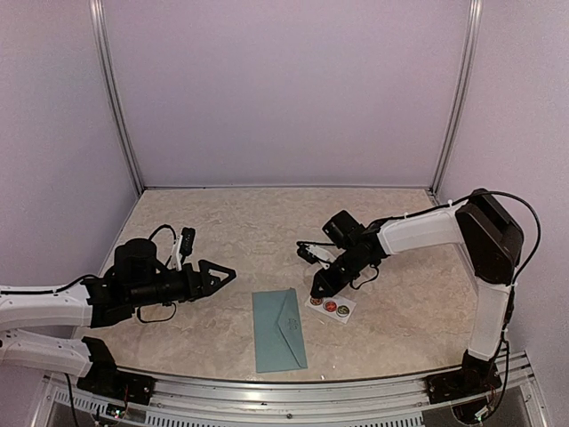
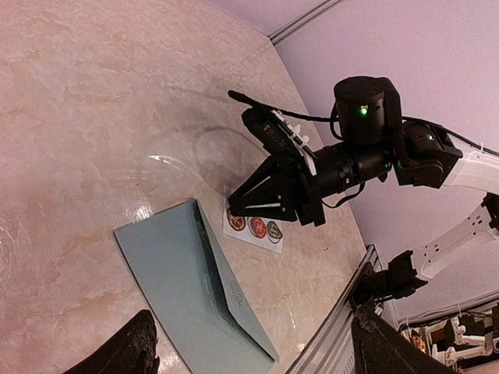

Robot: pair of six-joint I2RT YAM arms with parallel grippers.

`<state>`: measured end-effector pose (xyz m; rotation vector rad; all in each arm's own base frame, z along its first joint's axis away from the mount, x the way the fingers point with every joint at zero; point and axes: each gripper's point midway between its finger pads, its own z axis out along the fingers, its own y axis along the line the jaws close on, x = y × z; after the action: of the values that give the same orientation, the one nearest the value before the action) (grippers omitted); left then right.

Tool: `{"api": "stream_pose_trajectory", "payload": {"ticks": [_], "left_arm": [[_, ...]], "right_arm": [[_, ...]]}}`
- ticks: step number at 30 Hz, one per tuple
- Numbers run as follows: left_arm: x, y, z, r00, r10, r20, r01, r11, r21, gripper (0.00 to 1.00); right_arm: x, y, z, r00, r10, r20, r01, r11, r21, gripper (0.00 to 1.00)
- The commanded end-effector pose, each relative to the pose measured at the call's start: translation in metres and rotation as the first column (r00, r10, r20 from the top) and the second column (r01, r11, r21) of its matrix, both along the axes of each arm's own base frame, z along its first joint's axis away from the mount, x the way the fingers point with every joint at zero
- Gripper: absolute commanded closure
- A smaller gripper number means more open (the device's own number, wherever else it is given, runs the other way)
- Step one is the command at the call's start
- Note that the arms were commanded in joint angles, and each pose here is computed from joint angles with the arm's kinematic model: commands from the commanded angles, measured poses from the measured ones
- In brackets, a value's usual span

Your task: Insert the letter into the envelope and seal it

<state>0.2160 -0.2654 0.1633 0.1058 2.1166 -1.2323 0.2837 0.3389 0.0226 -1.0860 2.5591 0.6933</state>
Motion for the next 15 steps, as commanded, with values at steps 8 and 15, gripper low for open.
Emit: {"api": "stream_pose_trajectory", "payload": {"ticks": [8, 15], "left_arm": [[-0.002, -0.001, 0.008, 1.000, 0.002, 0.020, -0.002, 1.000, -0.025, 0.19], [-0.002, -0.001, 0.010, 1.000, 0.004, 0.024, -0.004, 1.000, -0.028, 0.19]], "right_arm": [[-0.024, -0.023, -0.011, 0.998, 0.013, -0.064, -0.017, 0.998, -0.060, 0.89], [-0.031, -0.015, 0.005, 0.997, 0.031, -0.074, -0.029, 0.999, 0.025, 1.00]]}}
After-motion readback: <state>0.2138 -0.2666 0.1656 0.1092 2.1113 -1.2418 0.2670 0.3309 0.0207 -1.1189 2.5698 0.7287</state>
